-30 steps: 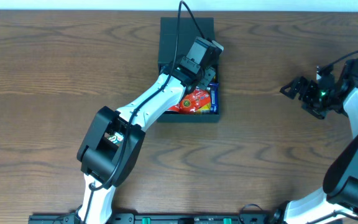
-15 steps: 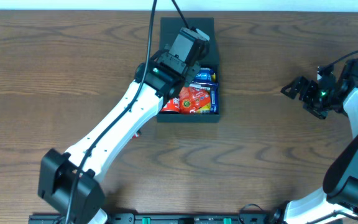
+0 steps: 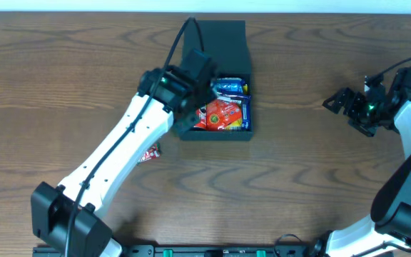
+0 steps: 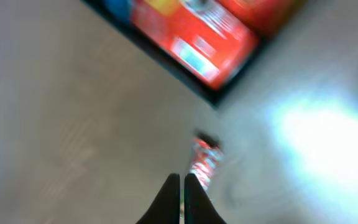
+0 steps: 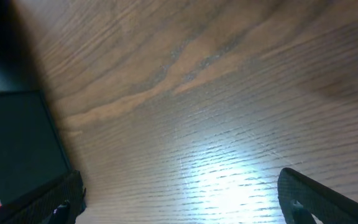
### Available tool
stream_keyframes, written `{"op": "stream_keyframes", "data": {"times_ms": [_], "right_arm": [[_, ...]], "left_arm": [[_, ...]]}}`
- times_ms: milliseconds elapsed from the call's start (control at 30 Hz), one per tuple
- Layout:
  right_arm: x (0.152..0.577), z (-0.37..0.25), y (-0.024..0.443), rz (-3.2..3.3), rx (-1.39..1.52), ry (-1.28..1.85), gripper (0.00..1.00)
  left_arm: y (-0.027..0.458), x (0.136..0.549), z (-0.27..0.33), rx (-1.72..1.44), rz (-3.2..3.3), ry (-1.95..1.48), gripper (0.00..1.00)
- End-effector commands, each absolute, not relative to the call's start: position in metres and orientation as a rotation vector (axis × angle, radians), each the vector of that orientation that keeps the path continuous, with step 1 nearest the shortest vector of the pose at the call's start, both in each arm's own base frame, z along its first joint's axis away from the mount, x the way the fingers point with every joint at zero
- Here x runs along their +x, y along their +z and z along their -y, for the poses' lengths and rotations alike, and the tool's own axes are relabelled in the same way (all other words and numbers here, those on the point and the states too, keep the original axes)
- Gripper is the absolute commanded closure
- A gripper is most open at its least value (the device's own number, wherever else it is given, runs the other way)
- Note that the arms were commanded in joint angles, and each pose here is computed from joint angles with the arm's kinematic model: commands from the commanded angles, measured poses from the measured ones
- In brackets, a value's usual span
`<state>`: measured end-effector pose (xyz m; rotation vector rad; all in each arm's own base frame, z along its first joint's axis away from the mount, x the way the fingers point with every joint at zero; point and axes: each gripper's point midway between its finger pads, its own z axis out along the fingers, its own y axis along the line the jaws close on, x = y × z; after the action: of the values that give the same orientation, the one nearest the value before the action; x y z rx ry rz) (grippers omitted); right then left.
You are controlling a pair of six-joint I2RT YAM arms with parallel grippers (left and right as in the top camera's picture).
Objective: Pack container
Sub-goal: 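Move the left gripper left toward the red KitKat bar, then lower the left gripper and close it on the red KitKat bar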
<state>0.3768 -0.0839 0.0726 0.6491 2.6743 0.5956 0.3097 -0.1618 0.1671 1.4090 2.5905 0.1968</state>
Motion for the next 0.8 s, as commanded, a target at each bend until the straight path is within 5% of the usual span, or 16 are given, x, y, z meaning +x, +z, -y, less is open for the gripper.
{"op": "stream_keyframes", "data": {"times_ms": [0, 133, 500, 767], "right_arm": [[0.383, 0.085, 0.087, -2.643, 0.622, 0.575, 0.01], [0.383, 0.085, 0.087, -2.642, 0.622, 0.575, 0.01], [0.381, 0.084, 0.086, -2.649, 0.626, 0.578, 0.01], [0.383, 0.085, 0.087, -2.642, 0.621, 0.575, 0.01]], "left_arm": [[0.169, 0.278, 0.175, 1.621, -2.539, -0.177, 0.94], [0.180, 0.260, 0.170, 1.699, -2.466, -0.484, 0.94], [0.185, 0.302, 0.127, 1.184, -2.631, -0.588, 0.94], [0.180, 0.292, 0.117, 1.344, -2.609, -0.537, 0.94]]}}
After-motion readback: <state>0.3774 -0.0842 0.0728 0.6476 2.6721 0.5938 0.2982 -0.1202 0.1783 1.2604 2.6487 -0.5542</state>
